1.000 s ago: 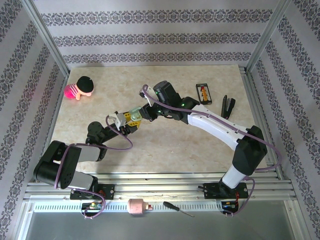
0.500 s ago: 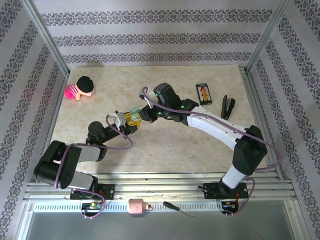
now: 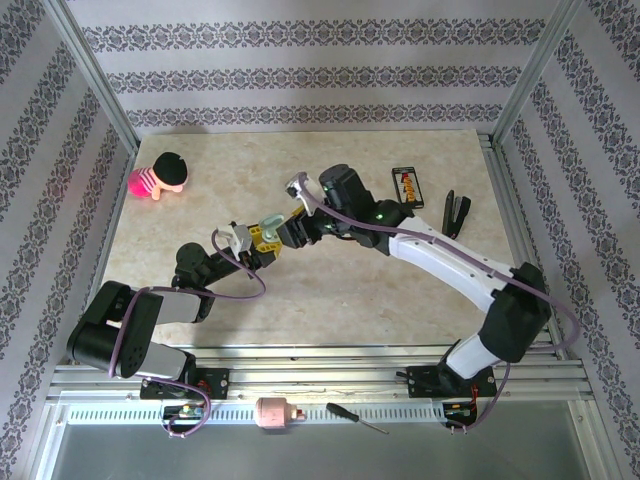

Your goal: Insert the wireless bluetooth earbuds into the charging case

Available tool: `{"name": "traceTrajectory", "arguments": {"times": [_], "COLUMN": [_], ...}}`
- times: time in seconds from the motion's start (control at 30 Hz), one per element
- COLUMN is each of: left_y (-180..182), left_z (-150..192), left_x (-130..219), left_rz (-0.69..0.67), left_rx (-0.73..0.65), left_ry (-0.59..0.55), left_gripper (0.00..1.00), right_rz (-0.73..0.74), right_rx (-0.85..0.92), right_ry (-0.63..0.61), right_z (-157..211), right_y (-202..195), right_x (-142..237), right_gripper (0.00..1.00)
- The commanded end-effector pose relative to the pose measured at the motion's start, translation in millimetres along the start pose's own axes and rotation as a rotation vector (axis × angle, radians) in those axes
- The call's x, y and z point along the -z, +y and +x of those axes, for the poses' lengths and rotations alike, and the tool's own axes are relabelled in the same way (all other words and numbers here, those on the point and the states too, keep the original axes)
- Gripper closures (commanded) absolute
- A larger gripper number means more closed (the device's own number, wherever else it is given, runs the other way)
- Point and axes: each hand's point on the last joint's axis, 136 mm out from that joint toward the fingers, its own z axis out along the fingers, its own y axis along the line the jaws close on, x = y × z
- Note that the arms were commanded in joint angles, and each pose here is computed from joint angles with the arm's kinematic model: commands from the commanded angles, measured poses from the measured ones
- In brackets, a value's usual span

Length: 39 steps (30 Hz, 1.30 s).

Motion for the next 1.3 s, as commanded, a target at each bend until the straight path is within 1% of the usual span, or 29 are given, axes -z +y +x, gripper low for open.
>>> {"name": "traceTrajectory", "arguments": {"times": [0.0,0.03,0.13,0.3,0.5,0.73,0.87,0.93,1.0,1.1,1.17,1.27], "left_y": [-12.6,-14.0,-19.0,-21.9,-22.8,-8.3,-4.9,-2.8,-1.3,2.9,6.7,9.0], "left_z": [-15.7,-15.7,-19.1,-21.7,-22.6,-26.2,-27.6,-28.8,-31.3,-37.7,-43.8,-49.3], "left_x": [-0.9,-0.3,0.3,2.0,2.9,1.6,-0.7,-1.5,-1.4,-0.9,-0.9,-3.4], "left_rz": [0.057,0.063,0.089,0.096,0.095,0.014,0.007,-0.001,-0.010,-0.036,-0.057,-0.058], "left_rx": [-0.099,-0.106,-0.120,-0.121,-0.115,-0.079,-0.068,-0.063,-0.063,-0.056,-0.053,-0.059], "left_ry": [-0.052,-0.053,-0.060,-0.065,-0.055,-0.050,-0.048,-0.051,-0.060,-0.091,-0.119,-0.134], "left_gripper": [0.75,0.75,0.75,0.75,0.75,0.74,0.74,0.75,0.75,0.75,0.75,0.74], "right_rz": [-0.051,-0.059,-0.059,-0.089,-0.096,-0.104,-0.119,-0.144,-0.168,-0.244,-0.306,-0.392], "right_rx": [-0.077,-0.115,-0.195,-0.243,-0.267,-0.256,-0.264,-0.285,-0.342,-0.493,-0.584,-0.686], "right_ry": [-0.110,-0.122,-0.096,-0.050,0.019,0.042,-0.003,-0.033,-0.068,-0.130,-0.139,-0.122], "right_z": [-25.7,-30.2,-36.0,-36.7,-23.5,-8.5,-15.6,-21.0,-26.9,-32.8,-32.0,-26.3], "right_y": [3.0,0.0,-9.5,-11.6,-14.9,-11.4,-7.2,-5.0,-6.4,-11.9,-11.4,-9.1], "right_x": [16.6,15.9,6.3,-12.9,-26.2,-20.5,-11.3,-7.0,-2.1,4.2,6.5,4.6], "right_gripper": [0.31,0.28,0.27,0.27,0.28,0.28,0.28,0.26,0.24,0.21,0.21,0.22]}}
